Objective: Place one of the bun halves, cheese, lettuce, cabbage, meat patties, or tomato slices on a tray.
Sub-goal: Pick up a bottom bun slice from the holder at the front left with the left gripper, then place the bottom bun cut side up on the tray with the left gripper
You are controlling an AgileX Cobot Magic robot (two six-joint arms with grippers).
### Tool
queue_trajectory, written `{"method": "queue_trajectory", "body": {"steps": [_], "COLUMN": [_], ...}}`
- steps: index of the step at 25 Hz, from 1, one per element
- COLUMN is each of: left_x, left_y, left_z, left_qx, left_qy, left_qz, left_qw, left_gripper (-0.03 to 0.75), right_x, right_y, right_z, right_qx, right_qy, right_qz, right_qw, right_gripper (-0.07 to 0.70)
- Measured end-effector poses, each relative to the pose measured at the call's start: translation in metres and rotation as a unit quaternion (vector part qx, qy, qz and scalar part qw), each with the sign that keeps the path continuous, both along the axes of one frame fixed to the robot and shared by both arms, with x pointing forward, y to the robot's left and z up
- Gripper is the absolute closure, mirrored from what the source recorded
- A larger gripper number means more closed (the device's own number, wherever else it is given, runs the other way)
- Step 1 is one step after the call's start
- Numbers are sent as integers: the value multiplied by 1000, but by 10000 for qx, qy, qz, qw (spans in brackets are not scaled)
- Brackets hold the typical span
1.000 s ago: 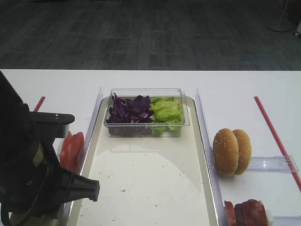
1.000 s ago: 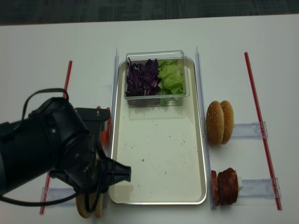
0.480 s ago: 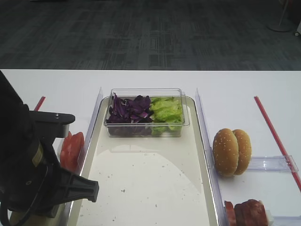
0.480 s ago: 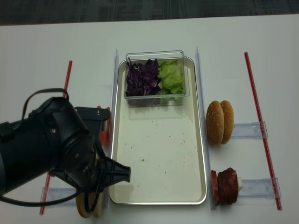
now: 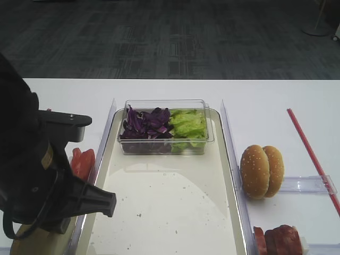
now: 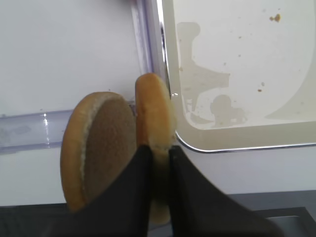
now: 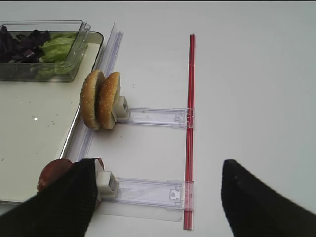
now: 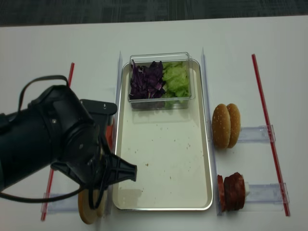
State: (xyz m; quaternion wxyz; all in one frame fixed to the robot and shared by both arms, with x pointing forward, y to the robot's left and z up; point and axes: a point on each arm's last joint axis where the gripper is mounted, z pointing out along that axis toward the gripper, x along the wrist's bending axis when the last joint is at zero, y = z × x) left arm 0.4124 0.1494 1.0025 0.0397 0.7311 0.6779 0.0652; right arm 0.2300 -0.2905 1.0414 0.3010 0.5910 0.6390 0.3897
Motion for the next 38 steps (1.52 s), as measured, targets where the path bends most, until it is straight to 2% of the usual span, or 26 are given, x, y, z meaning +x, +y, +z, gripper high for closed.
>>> {"method": "queue_trajectory", "body": {"steps": [12, 20, 27, 33, 38], "left_x": [0, 9, 12, 15, 25], "left_y": [2, -7, -10, -15, -9], "left_z": [5, 26, 29, 30, 30], "left_qx": [193, -54, -172, -487, -968], "left_qy": [108, -163, -334, -483, -339], "left_qz": [-73, -101, -183, -271, -173], "left_qw": [9997, 9998, 9991, 9973, 9946], "left_gripper": [671, 672, 673, 673, 673], "right_x": [0, 0, 0, 0, 0], "right_y": [0, 0, 0, 0, 0], "right_z": [0, 0, 0, 0, 0], "right_qx": [0, 0, 0, 0, 0], "right_qy": [0, 0, 0, 0, 0], "right_qz": [0, 0, 0, 0, 0], "right_qw": [10000, 10000, 10000, 10000, 10000], "right_gripper": [83, 83, 83, 83, 83]}}
